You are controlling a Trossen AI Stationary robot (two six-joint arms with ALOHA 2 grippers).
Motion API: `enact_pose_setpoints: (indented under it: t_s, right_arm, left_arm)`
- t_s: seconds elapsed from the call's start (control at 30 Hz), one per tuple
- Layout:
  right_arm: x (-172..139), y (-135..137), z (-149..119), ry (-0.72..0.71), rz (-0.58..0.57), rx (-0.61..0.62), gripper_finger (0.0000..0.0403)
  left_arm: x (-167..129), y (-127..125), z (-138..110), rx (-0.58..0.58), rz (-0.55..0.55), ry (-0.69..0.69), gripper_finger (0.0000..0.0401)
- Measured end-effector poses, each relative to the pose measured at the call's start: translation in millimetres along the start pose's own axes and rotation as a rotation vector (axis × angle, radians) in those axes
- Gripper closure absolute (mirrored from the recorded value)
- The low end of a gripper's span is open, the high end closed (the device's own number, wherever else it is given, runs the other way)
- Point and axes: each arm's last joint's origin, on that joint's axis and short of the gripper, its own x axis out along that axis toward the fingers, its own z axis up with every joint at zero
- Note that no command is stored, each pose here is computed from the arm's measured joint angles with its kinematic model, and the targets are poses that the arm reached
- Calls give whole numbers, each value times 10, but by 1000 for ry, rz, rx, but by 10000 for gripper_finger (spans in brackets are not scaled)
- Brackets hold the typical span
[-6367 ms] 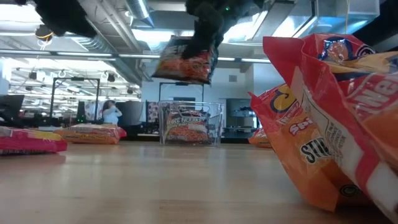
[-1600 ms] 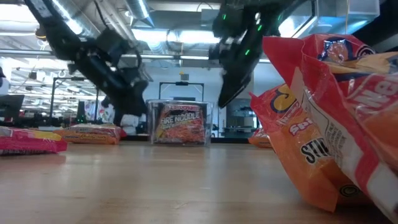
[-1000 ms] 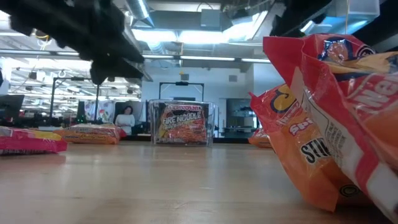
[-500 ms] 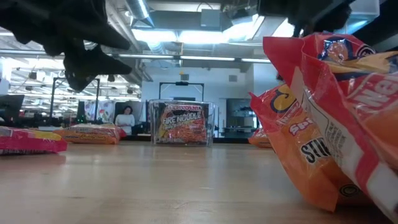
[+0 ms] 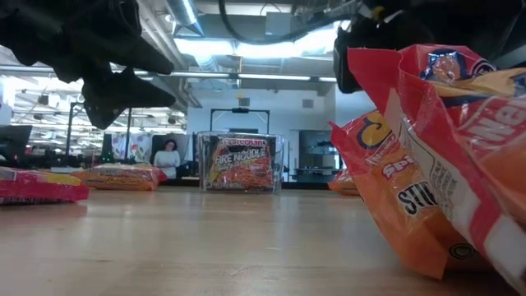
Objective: Sort Maruchan noodles
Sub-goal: Put the orange noodle pack into the middle transparent bin
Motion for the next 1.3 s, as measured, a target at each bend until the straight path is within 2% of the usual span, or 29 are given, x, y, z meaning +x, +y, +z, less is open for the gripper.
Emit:
enact_pose_setpoints:
  t_s: [0.33,0.43,0.8,0.97,1.13,1.3]
  right_arm:
    - [74,-6,28,7,47,-13,79]
    - [73,-7,31,6,48,-14,112]
    - [73,-7,34,-2,43,-43,291]
    - [72,-6,34,-2,44,-54,351]
    - [54,36,67,-11,50,-106,394]
    - [-32,134,133,-32,30,-157,396]
  left_arm:
    - [1,0,4,3,2,-4,216]
    - [1,4,3,5,9,-8,216]
    - [0,7,3,29,15,-11,216]
    - [0,7,4,29,16,-12,216]
    - [0,7,4,29,16,-11,216]
    - [0,7,4,29,16,-11,216]
